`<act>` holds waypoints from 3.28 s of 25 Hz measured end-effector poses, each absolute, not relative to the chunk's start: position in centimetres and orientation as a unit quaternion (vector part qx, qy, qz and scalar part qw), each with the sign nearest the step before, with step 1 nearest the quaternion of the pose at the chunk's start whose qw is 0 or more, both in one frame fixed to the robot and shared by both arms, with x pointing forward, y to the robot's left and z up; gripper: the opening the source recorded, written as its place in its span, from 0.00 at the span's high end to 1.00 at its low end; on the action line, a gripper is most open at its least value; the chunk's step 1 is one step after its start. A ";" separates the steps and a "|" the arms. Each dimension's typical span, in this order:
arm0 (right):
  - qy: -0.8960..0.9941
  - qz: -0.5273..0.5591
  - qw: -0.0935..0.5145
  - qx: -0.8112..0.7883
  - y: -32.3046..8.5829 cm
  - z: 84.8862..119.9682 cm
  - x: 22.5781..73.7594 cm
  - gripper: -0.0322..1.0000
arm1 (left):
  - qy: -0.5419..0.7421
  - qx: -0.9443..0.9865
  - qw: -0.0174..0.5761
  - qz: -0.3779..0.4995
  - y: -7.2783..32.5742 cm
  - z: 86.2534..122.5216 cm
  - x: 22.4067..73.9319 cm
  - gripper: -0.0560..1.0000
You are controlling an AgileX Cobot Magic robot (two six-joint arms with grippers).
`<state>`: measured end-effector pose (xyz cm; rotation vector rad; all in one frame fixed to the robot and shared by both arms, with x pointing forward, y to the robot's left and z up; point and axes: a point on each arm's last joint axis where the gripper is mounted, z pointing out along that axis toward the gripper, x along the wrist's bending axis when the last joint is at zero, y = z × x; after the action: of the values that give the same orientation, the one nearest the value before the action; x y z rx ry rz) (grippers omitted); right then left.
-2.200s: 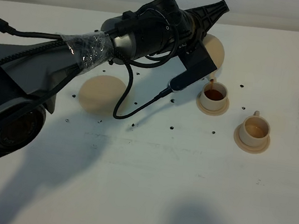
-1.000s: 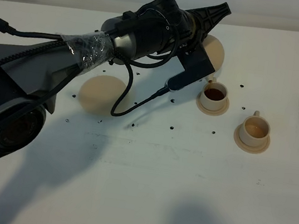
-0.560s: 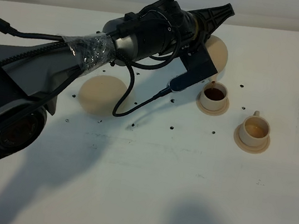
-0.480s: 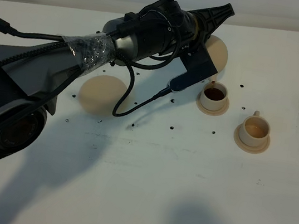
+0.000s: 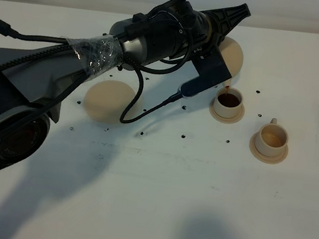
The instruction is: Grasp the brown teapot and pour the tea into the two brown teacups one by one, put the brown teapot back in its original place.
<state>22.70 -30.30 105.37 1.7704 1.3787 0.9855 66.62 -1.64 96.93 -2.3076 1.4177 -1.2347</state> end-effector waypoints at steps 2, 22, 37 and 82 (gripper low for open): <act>0.529 0.378 0.339 0.680 -30.3 105.4 22.7 0.57 | 0.478 -0.771 0.084 -0.414 -1.7 96.9 66.6 0.87; 0.529 0.378 0.339 0.680 -30.3 105.4 22.7 0.57 | 0.481 -0.775 0.087 -0.400 -2.3 96.7 65.8 0.87; 0.529 0.378 0.339 0.680 -30.3 105.4 22.7 0.57 | 0.335 -0.870 0.042 -0.360 -1.3 96.1 65.6 0.87; 0.529 0.378 0.339 0.680 -30.3 105.4 22.7 0.57 | -0.260 -0.962 0.001 -0.086 2.1 93.6 62.2 0.87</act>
<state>22.70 -30.30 105.37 1.7704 1.3787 0.9855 62.21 2.10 93.63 -3.0199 -0.8167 -0.2701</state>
